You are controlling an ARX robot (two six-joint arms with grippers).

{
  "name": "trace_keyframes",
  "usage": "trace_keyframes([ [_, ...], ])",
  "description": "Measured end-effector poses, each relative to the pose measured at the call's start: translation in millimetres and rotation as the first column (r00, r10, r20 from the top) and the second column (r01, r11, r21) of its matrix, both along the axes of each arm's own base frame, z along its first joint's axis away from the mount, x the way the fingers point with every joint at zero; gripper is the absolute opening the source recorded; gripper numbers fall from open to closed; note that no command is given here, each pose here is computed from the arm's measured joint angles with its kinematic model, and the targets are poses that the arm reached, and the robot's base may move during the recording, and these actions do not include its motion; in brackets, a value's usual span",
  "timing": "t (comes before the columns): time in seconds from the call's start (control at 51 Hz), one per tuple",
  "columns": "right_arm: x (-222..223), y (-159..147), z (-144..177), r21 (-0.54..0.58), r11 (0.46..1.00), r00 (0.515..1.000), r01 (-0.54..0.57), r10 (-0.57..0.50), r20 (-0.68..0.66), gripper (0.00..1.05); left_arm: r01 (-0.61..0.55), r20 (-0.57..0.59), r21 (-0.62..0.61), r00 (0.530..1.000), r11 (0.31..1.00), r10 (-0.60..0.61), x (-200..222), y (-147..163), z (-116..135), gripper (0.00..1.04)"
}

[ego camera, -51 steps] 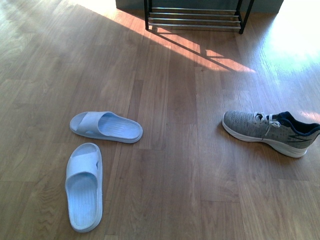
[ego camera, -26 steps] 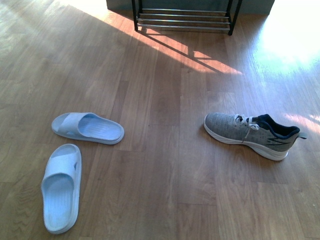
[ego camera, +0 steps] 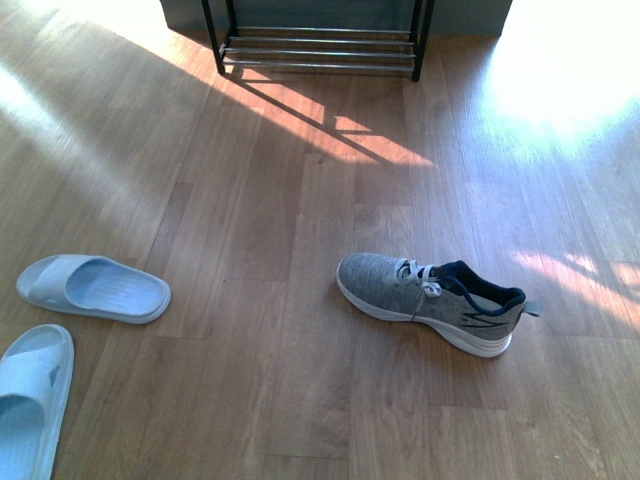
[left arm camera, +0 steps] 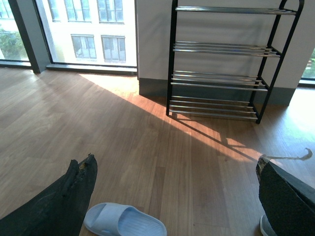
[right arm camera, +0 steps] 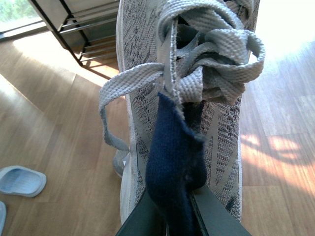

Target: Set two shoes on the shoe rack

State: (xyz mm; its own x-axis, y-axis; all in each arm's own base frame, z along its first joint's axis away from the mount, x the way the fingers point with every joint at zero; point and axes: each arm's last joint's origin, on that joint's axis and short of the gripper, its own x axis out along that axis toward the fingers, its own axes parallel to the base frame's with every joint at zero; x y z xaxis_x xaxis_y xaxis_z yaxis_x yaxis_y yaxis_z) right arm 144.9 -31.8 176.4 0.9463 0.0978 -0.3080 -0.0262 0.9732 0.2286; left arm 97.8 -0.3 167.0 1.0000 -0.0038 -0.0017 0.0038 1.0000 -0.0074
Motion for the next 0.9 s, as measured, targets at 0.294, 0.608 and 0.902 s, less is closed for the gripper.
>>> trace_keyframes([
  [0.294,0,0,0,0.004,1.0,1.0,0.002,-0.002,-0.002,0.02,-0.294,-0.314,-0.053,0.912,0.954,0.263,7,-5,1,0.95],
  [0.608,0,0,0,0.003,1.0,1.0,0.002,-0.002,-0.002,0.02,-0.287,-0.514,-0.442,0.857,0.85,0.022,123,-74,-18,0.95],
  [0.902,0,0,0,0.003,1.0,1.0,0.001,-0.001,-0.002,0.02,-0.2,-0.759,-0.512,0.561,0.836,-0.33,207,-158,-163,0.95],
])
